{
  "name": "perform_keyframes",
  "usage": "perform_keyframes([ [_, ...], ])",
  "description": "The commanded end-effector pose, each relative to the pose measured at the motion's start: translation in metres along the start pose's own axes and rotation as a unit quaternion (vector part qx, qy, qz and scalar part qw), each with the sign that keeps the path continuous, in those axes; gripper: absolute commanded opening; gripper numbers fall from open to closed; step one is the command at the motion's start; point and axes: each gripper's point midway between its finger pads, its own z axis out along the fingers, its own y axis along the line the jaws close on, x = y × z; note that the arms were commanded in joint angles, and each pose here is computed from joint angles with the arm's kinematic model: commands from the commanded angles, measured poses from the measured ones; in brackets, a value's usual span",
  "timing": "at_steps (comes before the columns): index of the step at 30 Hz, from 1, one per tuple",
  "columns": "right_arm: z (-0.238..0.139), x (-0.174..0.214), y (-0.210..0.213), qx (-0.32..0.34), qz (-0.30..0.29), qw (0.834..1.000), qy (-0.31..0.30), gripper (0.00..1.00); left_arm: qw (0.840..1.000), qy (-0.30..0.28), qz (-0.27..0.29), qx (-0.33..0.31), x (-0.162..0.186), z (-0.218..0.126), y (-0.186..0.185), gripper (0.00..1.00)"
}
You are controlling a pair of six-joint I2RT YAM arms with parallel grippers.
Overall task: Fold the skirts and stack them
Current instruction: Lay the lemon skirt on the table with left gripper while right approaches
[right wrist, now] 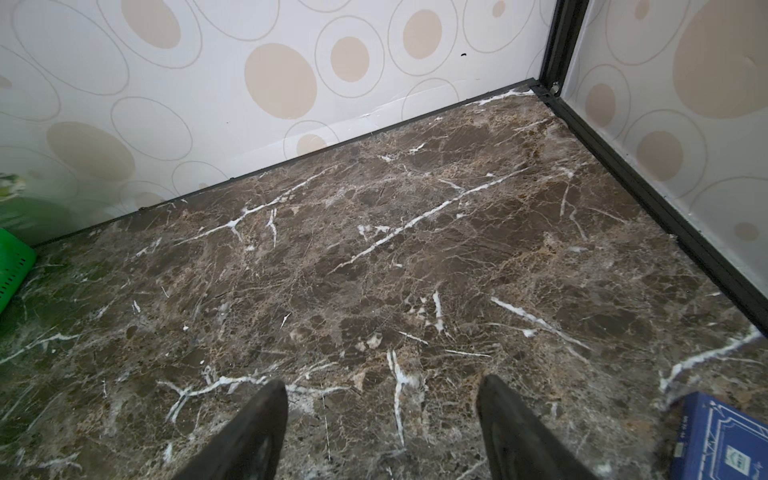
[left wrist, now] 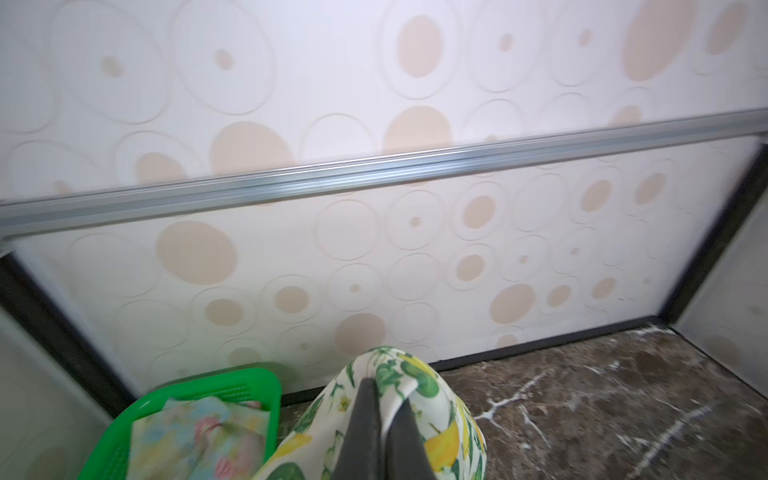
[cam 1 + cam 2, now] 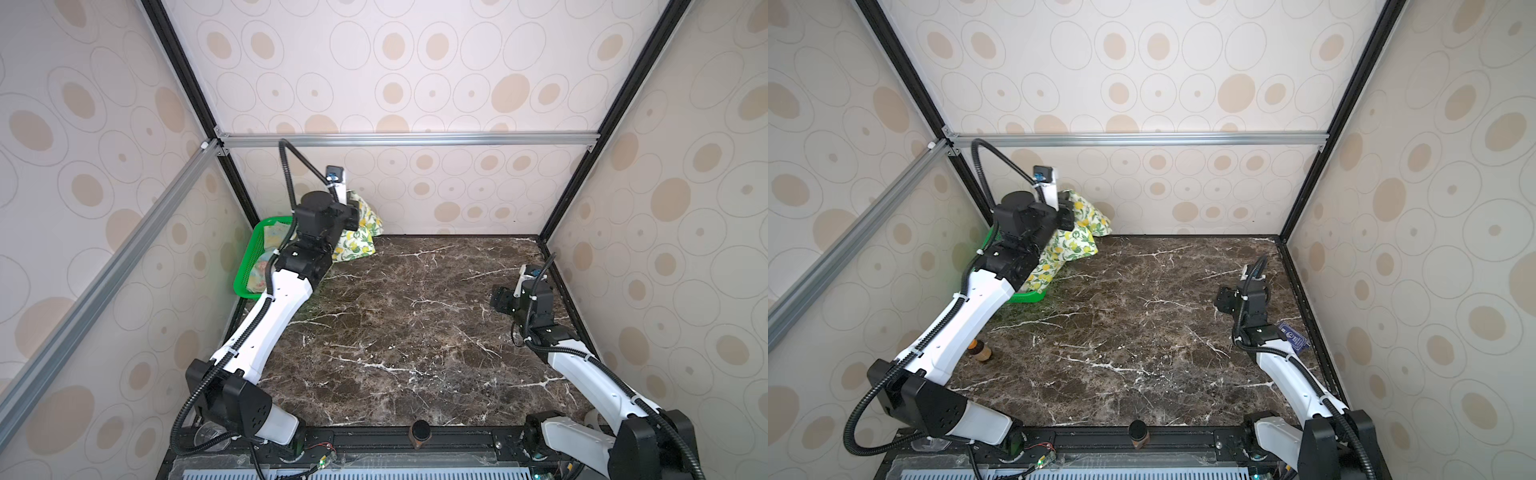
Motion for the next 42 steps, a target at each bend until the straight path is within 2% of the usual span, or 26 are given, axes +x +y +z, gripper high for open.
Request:
perform_keyframes([
  [1,-0.008,-0.010,0.008,-0.015,0.010,1.000,-0.010,0.75,0.996,-0.020,0.053,0.065,-0.011,0.004,-0.054,0.00],
  [6,-0.014,-0.008,0.004,-0.009,0.006,1.000,-0.009,0.75,0.990,0.007,0.028,0.141,0.028,0.028,-0.118,0.00],
  [11,-0.013,0.007,0.000,-0.004,0.004,1.000,0.012,0.75,0.975,0.055,-0.010,0.213,0.097,0.046,-0.173,0.00],
  [17,-0.013,0.040,-0.005,-0.009,0.021,0.998,0.052,0.75,0.957,0.132,-0.057,0.252,0.177,0.045,-0.208,0.00],
  [18,-0.013,0.045,-0.005,-0.012,0.026,0.998,0.058,0.75,0.955,0.138,-0.068,0.253,0.183,0.043,-0.209,0.00],
  [19,-0.012,0.050,-0.003,-0.020,0.028,0.997,0.065,0.75,0.953,0.144,-0.079,0.254,0.192,0.039,-0.209,0.11],
  [20,-0.012,0.054,-0.001,-0.024,0.030,0.997,0.072,0.75,0.951,0.147,-0.088,0.257,0.198,0.035,-0.209,0.31],
  [21,-0.011,0.058,0.000,-0.026,0.032,0.996,0.077,0.75,0.949,0.147,-0.096,0.261,0.199,0.031,-0.209,0.45],
  [22,-0.010,0.062,0.004,-0.035,0.031,0.995,0.084,0.75,0.948,0.157,-0.100,0.258,0.208,0.026,-0.206,0.54],
  [24,-0.010,0.069,0.014,-0.051,0.015,0.993,0.100,0.75,0.952,0.153,-0.114,0.238,0.211,0.023,-0.193,0.62],
  [28,-0.011,0.085,0.031,-0.065,-0.012,0.989,0.135,0.75,0.950,0.181,-0.141,0.211,0.227,0.011,-0.168,0.64],
  [36,-0.014,0.129,0.062,-0.093,-0.039,0.975,0.199,0.74,0.933,0.310,-0.136,0.126,0.287,-0.027,-0.133,0.63],
  [42,-0.011,0.152,0.098,-0.124,-0.063,0.964,0.227,0.73,0.913,0.368,-0.126,0.123,0.309,-0.055,-0.128,0.63],
])
